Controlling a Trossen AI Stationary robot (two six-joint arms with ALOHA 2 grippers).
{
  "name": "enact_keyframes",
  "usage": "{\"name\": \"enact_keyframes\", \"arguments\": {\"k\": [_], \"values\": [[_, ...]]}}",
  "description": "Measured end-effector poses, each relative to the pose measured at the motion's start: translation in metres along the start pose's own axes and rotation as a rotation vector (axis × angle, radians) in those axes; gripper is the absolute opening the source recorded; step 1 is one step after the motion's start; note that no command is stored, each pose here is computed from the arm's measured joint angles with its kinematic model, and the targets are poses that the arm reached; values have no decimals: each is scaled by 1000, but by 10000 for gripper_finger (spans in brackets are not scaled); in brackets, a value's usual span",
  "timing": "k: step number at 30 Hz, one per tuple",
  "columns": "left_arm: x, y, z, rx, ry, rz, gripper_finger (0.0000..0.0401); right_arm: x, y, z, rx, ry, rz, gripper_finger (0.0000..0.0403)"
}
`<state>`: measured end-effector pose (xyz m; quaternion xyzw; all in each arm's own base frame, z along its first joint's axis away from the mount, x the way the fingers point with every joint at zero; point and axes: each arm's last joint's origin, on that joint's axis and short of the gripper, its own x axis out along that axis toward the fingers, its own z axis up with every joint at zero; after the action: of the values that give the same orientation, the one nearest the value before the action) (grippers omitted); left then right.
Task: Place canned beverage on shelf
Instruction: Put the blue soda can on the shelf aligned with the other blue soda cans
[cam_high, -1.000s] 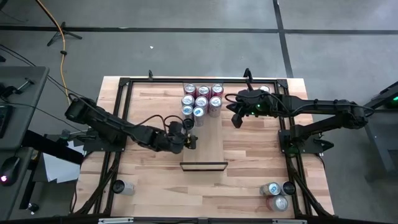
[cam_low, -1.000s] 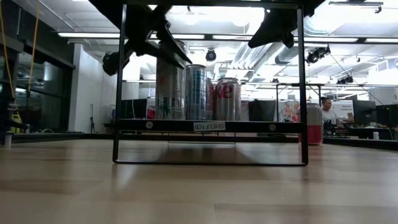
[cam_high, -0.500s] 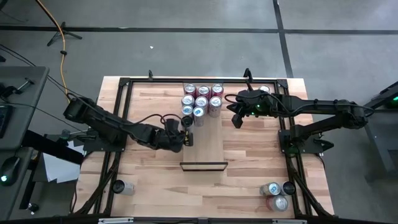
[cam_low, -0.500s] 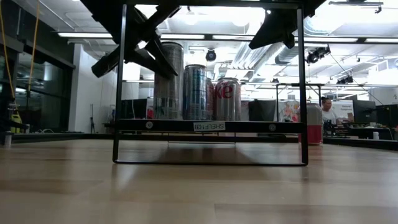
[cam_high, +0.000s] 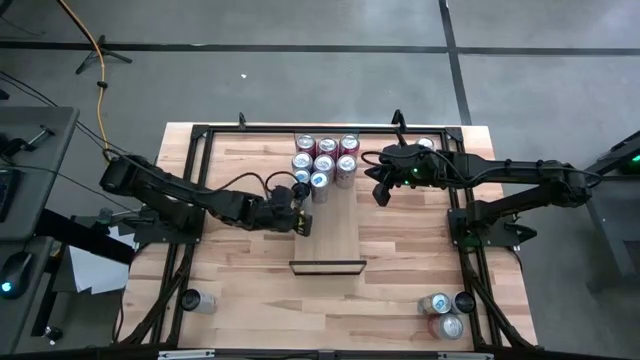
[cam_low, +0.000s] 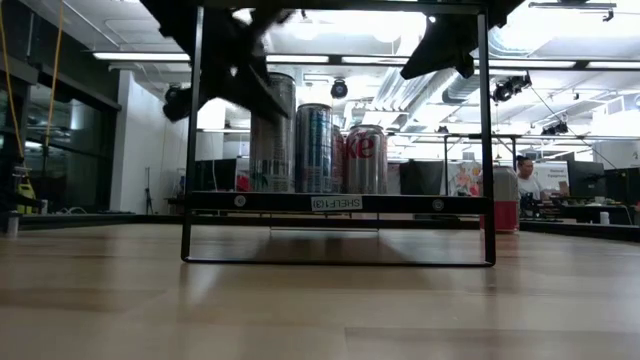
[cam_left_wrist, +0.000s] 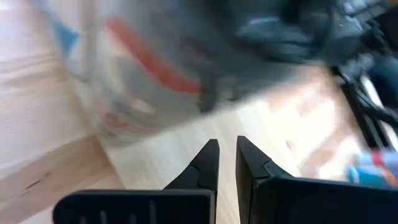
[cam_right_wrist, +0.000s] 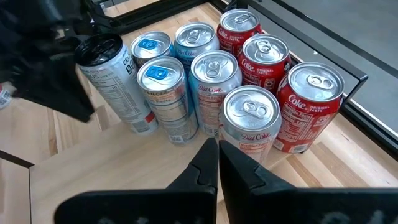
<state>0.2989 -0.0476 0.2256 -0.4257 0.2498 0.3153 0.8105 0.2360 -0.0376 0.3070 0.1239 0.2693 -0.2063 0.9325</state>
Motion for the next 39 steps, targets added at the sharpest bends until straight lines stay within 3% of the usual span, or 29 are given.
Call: {"name": "enact_keyframes", "arguments": {"k": [6,12,17,21,28,39], "values": [[-43,-7,22,201,-34,-168,0,0,0,0,1,-1,4,1],[-114,1,63,473,-279,-324,0,-1,5,7,15,-57,109,1],[-150,24,88,594,-462,-369,0,-2,9,17,28,-142,195,1],[-153,50,92,566,-553,-483,0,-3,11,22,33,-189,229,1],[-133,88,80,530,-662,-650,0,-4,12,25,35,-225,241,1],[-123,96,77,566,-643,-663,0,-4,12,25,34,-223,241,1]]}}
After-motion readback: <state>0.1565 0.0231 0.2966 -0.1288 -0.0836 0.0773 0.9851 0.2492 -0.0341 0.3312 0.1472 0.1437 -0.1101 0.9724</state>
